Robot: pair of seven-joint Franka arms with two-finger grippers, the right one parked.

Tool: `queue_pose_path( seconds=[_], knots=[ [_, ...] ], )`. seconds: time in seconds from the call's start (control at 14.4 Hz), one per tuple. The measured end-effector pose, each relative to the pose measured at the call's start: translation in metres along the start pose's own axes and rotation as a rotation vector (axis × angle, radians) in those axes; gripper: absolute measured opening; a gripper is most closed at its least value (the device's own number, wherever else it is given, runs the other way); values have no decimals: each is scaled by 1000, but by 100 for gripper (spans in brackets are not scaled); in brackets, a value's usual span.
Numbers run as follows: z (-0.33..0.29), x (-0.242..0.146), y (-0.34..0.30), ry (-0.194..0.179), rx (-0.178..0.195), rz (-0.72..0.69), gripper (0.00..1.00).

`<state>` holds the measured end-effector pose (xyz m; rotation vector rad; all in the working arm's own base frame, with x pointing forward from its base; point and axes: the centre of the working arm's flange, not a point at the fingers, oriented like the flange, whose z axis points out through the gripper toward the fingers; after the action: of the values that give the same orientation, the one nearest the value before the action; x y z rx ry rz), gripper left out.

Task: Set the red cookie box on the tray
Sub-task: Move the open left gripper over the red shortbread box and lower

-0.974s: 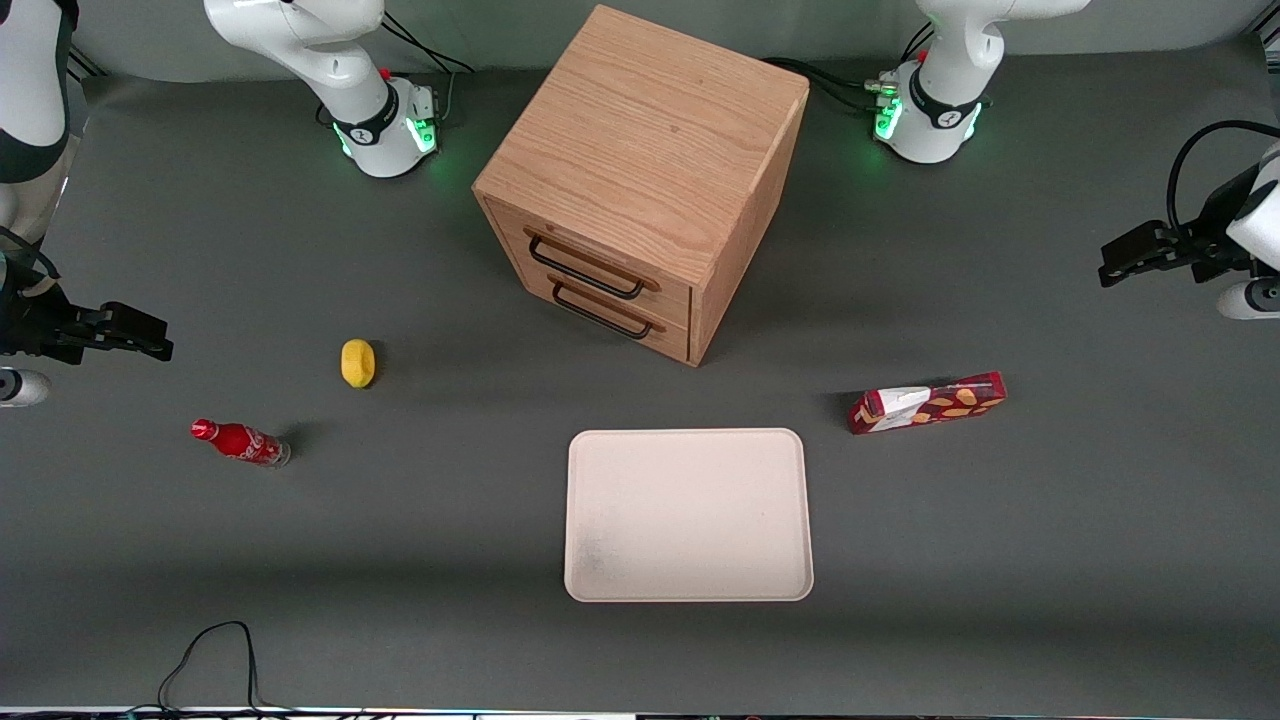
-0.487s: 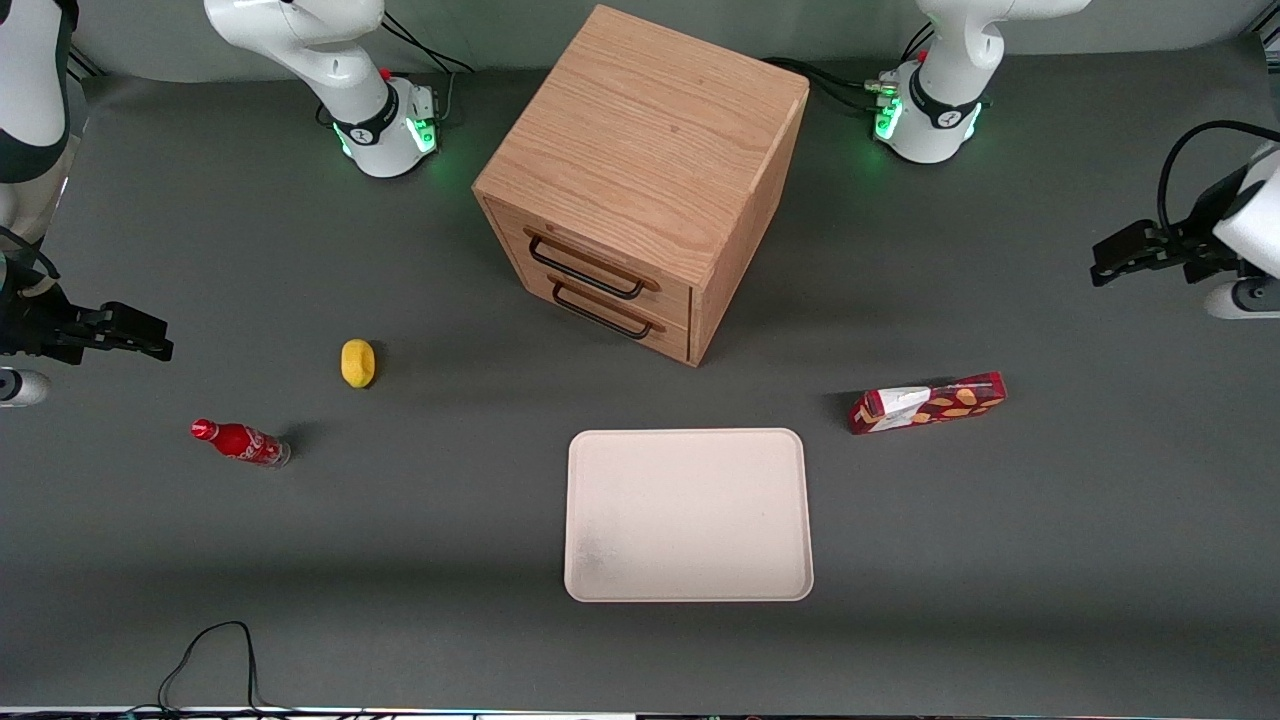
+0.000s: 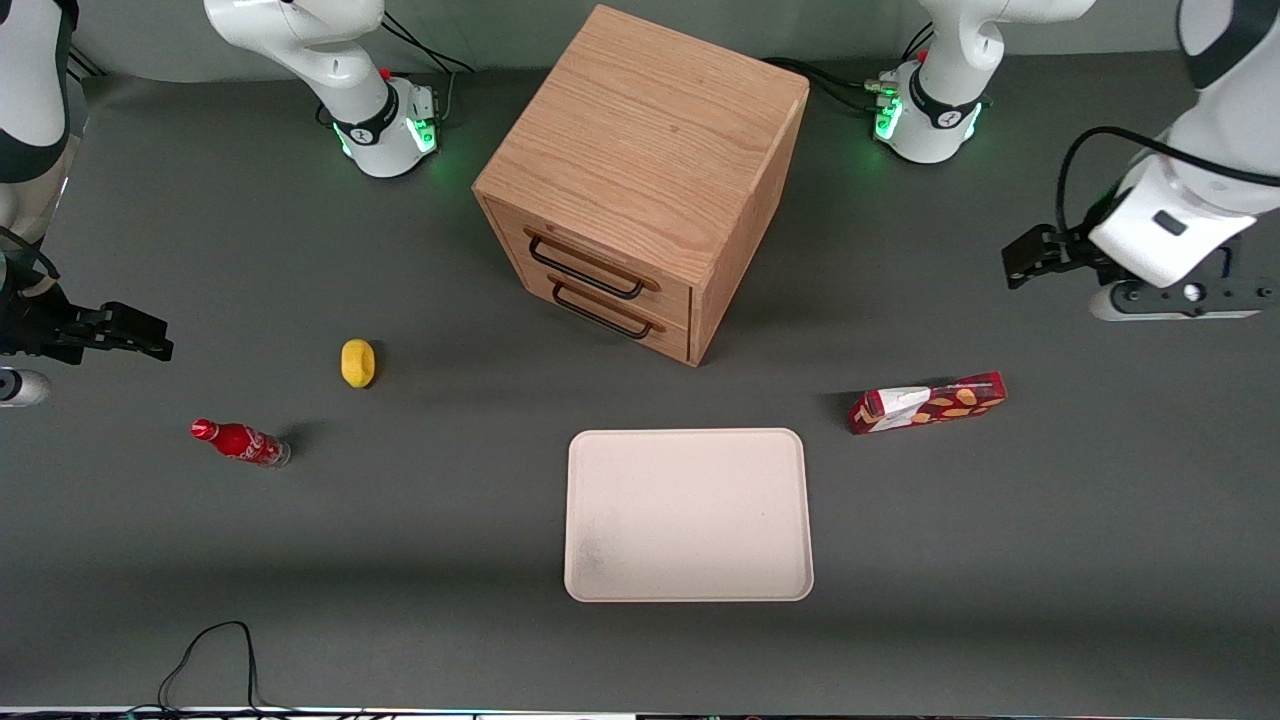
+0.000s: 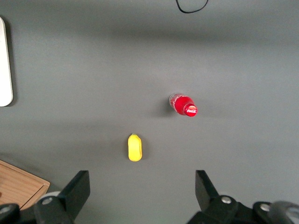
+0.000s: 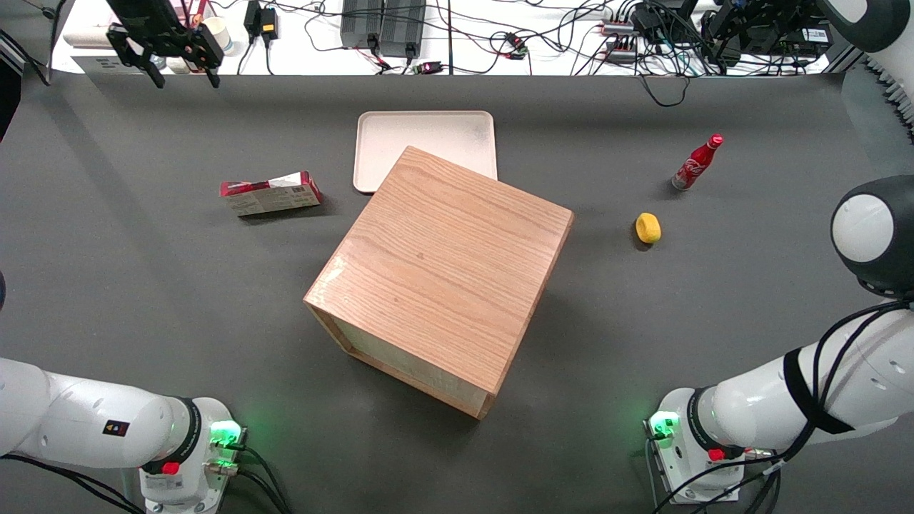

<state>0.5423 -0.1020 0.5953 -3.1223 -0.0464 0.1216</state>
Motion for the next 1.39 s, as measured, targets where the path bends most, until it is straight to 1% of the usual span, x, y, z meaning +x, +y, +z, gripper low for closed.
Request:
queue_pose_path(
  seconds=[0.14,0.21,0.35,0.49,0.56,0.83,0.97,1.04,1.18,1.39],
  knots=[
    [3,0,0,-2,0,-43,100],
    [4,1,-1,3,-1,-93,100],
    [12,2,-2,-3,-6,-233,100],
    [20,2,-1,-16,-34,-425,100],
    [21,3,-1,-15,-43,-542,100],
    [30,10,-3,3,-75,-1051,100],
    [37,13,-5,10,-92,-1269,100],
    [39,13,-8,15,-104,-1358,100],
    [40,12,-17,25,-130,-1494,100],
    [57,13,-21,41,-167,-1624,100]
  ],
)
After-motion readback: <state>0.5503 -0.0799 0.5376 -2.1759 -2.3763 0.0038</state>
